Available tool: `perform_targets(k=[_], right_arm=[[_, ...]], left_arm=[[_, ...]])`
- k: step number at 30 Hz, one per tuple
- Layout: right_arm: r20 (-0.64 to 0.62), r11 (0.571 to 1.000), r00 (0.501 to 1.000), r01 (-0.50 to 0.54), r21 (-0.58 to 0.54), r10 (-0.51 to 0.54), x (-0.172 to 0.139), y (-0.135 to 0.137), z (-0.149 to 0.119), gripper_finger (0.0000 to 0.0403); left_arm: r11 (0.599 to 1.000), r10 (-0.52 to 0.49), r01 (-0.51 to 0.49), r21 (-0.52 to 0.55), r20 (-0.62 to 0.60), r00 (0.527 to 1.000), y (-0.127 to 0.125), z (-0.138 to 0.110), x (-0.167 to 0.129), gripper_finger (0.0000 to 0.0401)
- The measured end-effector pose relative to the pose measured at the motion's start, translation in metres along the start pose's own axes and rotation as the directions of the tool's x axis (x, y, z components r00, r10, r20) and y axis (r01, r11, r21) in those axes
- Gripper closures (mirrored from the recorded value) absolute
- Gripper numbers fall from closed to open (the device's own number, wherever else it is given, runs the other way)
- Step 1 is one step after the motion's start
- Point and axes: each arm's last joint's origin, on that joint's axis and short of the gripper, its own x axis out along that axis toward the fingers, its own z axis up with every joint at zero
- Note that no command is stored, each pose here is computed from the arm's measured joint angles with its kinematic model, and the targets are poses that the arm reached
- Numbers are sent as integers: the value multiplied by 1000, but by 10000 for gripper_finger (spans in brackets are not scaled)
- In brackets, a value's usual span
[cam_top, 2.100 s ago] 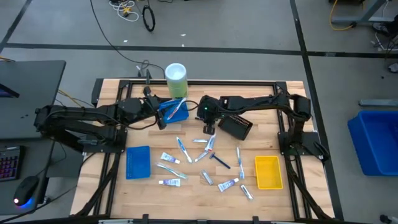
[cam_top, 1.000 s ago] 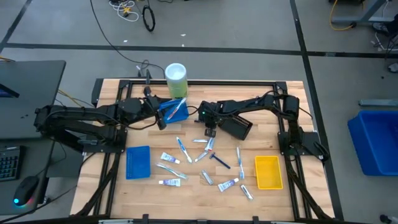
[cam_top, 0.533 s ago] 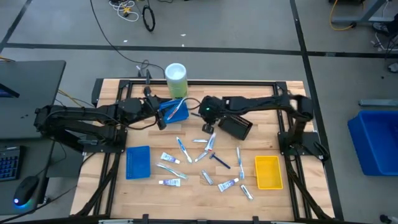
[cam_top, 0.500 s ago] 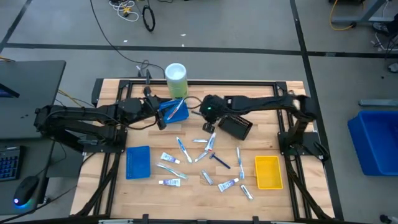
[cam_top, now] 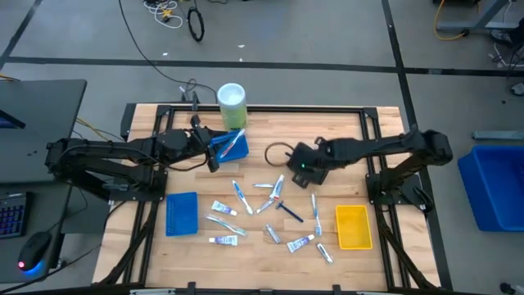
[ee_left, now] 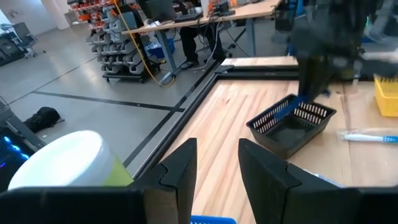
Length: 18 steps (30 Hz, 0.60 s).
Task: Pick & Place Travel size toiletries
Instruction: Put the blue razor into the black bin, then put the white toothpaste into the yellow bin
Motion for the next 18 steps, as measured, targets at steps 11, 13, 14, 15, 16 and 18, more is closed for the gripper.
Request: perform_targets(k=[11, 13, 14, 15, 16, 18], right_arm=[[-90, 996, 994, 63, 64, -57, 48, -4, -49, 354], [-91, 996, 994, 64, 67, -58, 50, -4, -51, 341], [-92, 996, 994, 65, 68, -58, 50, -4, -52, 334], [-93, 996, 994, 66, 67, -59, 50, -4, -52, 326], [-91, 996, 994, 64, 68, -58, 50, -4, -52, 318], [-86, 996, 995, 62, 68, -56, 51, -4, -51, 305]], left_arm=[[1000, 0, 0, -21, 1, 1000, 0, 0, 0, 273], [1000, 0, 0, -24, 4, 1000, 0, 0, 0, 273], [1000, 0, 0, -26, 4, 1000, 0, 0, 0, 273], [1000, 0, 0, -26, 3, 1000, 0, 0, 0, 273], [1000, 0, 0, -27, 4, 1000, 0, 0, 0, 273], [1000, 0, 0, -26, 4, 1000, 0, 0, 0, 273]])
